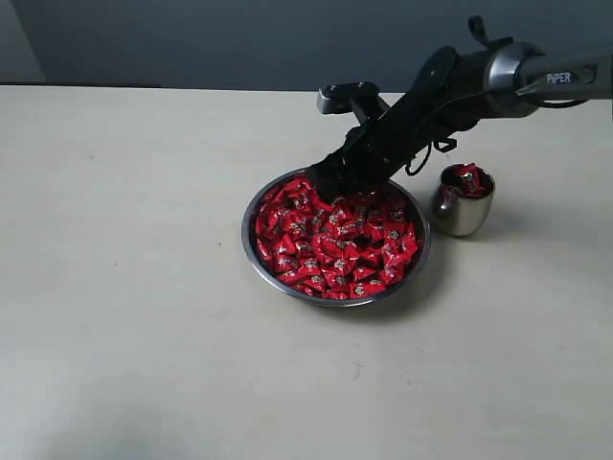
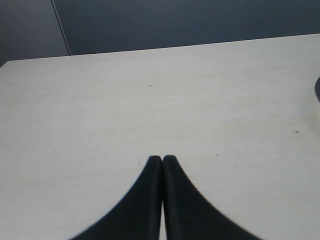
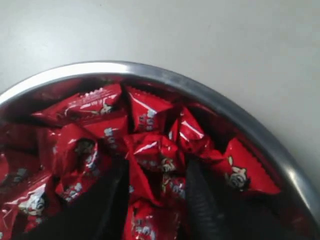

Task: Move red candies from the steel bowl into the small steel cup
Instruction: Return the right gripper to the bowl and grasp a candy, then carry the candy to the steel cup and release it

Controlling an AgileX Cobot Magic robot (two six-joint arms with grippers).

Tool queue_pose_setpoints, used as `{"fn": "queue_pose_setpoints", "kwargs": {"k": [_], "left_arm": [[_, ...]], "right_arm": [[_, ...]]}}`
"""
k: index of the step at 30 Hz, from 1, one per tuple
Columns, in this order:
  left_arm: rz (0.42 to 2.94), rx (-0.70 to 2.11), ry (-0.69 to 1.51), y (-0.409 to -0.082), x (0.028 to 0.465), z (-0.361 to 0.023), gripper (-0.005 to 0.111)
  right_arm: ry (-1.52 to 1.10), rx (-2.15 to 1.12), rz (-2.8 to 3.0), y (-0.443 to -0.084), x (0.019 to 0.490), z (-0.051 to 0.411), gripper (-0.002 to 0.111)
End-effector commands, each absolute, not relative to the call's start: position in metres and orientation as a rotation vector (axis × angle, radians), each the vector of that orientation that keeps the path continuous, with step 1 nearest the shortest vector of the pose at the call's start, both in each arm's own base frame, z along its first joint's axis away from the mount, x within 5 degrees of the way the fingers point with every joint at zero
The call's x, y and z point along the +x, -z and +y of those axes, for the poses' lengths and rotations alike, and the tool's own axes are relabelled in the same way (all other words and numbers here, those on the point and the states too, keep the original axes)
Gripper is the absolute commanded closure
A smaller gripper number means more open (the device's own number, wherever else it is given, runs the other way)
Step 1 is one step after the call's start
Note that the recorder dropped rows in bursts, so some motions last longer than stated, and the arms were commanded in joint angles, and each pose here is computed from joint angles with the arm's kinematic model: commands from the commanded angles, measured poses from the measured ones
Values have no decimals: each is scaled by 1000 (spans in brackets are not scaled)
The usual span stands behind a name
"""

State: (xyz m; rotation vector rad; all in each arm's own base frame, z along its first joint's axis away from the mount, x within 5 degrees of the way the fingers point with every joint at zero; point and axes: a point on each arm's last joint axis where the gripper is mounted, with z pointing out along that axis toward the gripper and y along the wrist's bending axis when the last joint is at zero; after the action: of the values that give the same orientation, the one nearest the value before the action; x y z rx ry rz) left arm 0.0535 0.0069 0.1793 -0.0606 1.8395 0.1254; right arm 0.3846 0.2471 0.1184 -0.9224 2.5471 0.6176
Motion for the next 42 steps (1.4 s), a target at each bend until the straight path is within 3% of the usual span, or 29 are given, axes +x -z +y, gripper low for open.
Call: {"fn": "queue_pose_setpoints", "kwargs": {"k": [1,6,20,27,38,40,42], "left_arm": [[1822,-55,-124,-183,53,7,106],[1822,-55,-124,-183,53,7,106],[1822,-55,-124,-183,53,7,106],[1822,-55,-124,-183,53,7,106],[1822,-55,-124,-183,53,7,106],[1822,-55,-124,-183,53,7,106],[1822,-55,-124,-183,53,7,106]], "right_arm": [[-601,-901,2516,-122,390,246,88],[-578,-870,2490,-123,394,246,109],[-575,-873,2485,-125,394,246,109],[-579,-829,2482,-121,396,246,76],[-696,-813,2493,-112,393,252,75],[-703,-820,2493,-111,393,253,81],[-701,-818,2492,-111,393,253,101]]}}
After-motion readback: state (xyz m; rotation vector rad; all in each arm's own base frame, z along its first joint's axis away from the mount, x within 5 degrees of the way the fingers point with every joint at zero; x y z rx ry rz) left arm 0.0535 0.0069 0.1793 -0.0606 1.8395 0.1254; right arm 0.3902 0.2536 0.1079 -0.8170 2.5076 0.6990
